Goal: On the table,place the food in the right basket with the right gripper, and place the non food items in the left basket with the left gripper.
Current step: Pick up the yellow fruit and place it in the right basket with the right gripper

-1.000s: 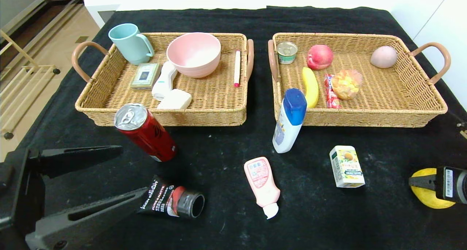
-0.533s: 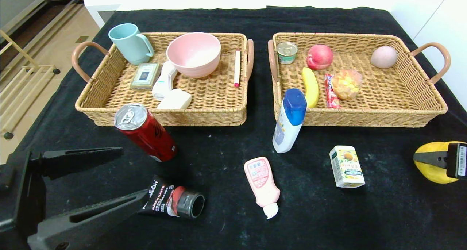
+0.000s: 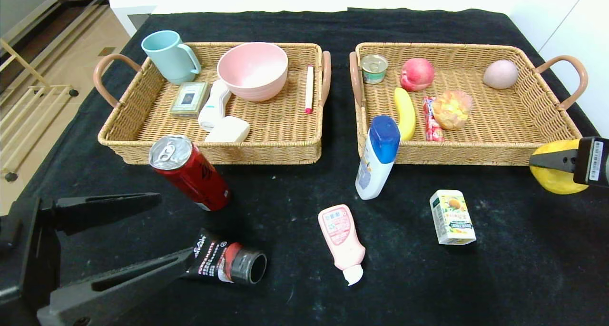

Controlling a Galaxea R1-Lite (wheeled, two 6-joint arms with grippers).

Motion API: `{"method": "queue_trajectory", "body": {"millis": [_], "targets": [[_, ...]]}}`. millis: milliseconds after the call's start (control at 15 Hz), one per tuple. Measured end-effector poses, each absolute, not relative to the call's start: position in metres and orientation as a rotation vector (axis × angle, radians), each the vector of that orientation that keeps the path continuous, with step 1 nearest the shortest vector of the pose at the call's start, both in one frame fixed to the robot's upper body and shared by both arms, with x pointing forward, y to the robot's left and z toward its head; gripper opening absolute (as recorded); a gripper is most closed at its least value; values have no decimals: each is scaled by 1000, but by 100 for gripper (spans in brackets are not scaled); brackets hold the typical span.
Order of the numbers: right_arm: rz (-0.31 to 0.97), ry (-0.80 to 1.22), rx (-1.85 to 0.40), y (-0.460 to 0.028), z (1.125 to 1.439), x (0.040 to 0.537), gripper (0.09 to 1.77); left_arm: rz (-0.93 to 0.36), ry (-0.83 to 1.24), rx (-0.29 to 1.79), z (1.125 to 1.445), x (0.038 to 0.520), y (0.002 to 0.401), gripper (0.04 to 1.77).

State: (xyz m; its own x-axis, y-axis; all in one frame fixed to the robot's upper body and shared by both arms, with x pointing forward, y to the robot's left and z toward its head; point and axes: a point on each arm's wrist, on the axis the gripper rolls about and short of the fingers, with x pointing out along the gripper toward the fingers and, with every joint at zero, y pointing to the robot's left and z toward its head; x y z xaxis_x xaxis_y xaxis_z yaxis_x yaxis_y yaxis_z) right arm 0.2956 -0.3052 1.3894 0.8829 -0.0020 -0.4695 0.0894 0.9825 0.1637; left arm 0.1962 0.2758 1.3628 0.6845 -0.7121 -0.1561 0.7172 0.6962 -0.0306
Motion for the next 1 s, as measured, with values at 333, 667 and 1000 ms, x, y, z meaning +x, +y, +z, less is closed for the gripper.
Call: {"method": "queue_trajectory", "body": {"millis": [333, 667, 1000], "targets": [[-72, 446, 178, -300, 1403, 316, 118, -801, 158, 36, 1363, 196, 276, 172], [-65, 367, 196, -297, 1427, 338, 118, -801, 155, 36, 1364, 196, 276, 172], [-73, 332, 206, -294, 1437, 369, 118, -801, 150, 37, 1364, 195, 276, 172]]}}
